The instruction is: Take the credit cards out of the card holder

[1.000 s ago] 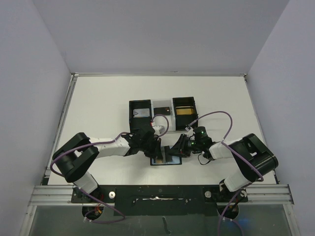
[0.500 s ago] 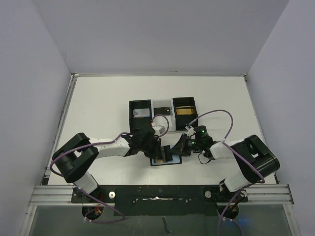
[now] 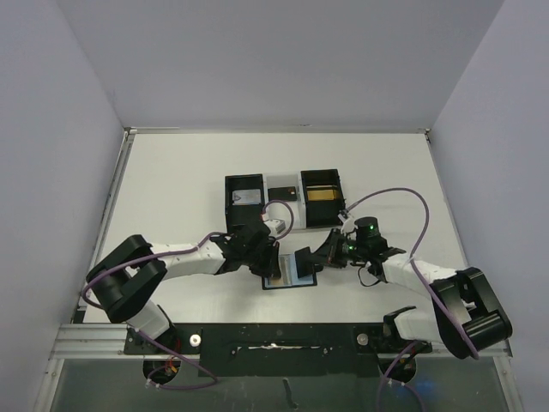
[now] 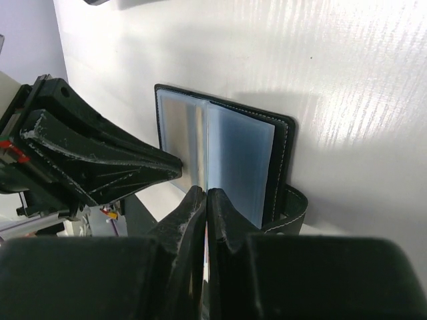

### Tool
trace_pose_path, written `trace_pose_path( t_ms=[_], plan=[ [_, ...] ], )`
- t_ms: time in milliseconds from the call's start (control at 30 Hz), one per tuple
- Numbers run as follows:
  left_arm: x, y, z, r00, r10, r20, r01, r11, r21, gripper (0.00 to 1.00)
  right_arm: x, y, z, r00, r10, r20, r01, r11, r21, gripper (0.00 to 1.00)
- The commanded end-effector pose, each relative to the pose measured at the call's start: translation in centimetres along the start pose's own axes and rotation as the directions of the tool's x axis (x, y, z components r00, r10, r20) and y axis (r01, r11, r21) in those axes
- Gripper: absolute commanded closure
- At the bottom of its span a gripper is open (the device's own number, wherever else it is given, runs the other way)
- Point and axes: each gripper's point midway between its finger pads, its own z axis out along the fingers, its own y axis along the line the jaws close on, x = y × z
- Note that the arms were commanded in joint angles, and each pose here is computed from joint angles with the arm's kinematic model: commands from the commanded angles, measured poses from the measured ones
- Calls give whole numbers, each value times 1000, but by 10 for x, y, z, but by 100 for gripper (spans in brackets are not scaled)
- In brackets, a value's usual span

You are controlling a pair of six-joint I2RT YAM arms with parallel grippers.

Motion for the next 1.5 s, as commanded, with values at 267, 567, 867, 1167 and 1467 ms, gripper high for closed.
trace_pose_path(
  t_ms=[267, 567, 867, 1167, 1467],
  plan=[
    [-27, 7, -30, 993, -3, 121, 13, 997, -82, 75, -43, 42, -23, 946, -249, 210, 263, 964, -38, 100],
    [-52, 33, -63, 957, -117, 264, 143, 986, -84, 66, -63, 84, -41, 728, -556, 402, 588, 807, 51, 100],
    [-57, 82, -107, 874, -252, 415, 317, 944, -95, 54, -88, 119, -44, 270, -869, 415, 857, 414, 308, 100],
    [-57, 111, -143, 798, -295, 525, 414, 902, -122, 31, -126, 140, -20, -10, -974, 225, 927, 75, 368, 100],
    [-54, 115, -159, 770, -301, 562, 442, 888, -129, 29, -161, 145, 17, -215, -971, 102, 946, -181, 270, 100]
  ],
)
